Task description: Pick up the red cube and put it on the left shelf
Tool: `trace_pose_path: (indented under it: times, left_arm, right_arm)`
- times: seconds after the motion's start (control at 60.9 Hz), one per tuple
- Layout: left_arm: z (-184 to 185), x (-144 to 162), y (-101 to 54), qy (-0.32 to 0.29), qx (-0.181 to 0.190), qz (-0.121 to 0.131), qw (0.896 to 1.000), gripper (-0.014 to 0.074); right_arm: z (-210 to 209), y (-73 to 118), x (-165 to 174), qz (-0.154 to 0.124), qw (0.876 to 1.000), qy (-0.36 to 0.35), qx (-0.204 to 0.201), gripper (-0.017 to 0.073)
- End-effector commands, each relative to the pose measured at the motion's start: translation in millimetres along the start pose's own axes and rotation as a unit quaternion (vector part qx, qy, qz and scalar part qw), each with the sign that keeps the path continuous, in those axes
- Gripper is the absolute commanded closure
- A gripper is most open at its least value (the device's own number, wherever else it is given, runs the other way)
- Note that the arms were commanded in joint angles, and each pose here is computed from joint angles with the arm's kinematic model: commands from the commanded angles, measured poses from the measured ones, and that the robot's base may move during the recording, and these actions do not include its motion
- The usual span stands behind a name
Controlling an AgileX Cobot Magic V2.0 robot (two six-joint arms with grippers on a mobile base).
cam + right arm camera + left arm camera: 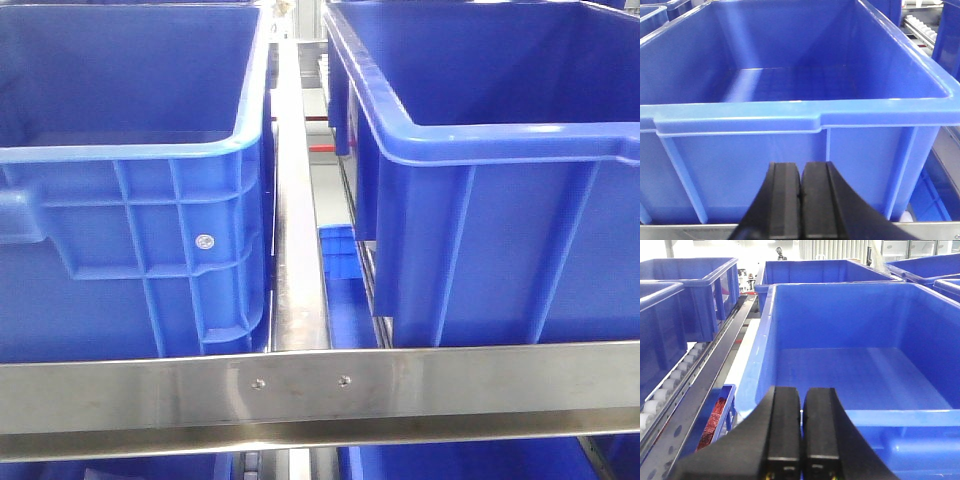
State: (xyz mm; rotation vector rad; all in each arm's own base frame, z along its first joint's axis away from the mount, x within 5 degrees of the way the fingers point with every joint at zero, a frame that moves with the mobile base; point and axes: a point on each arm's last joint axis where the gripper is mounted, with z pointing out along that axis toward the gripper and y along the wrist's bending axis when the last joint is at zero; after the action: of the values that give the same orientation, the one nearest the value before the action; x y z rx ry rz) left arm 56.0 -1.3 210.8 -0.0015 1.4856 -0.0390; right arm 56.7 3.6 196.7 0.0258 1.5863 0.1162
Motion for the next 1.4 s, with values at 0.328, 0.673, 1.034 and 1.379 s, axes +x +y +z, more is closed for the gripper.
trace_pose_path:
  times: [0.328,0.673,1.034,1.379]
  left_arm:
    - [-0.9,-0.1,-0.1,-0.037,0.002,0.000,0.999,0.0492]
    - [-0.9,-0.1,-0.1,-0.037,0.002,0.000,0.999,0.0492]
    - [-0.9,-0.1,-0.1,-0.037,0.002,0.000,0.999,0.0492]
    - [-0.9,-0.1,-0.1,-0.037,0.002,0.000,0.999,0.0492]
  right_arm:
    - [-3.7,0.5,-18.7,-0.031,0.996,-0.087,0.002,0.0511]
    - [-3.9,0.6,-19.5,-0.025,0.995,-0.092,0.001,0.0511]
    - [-3.8,0.6,-19.2,-0.025,0.996,-0.090,0.001,0.0511]
    - [-3.8,0.6,-19.2,-0.025,0.996,-0.090,0.001,0.0511]
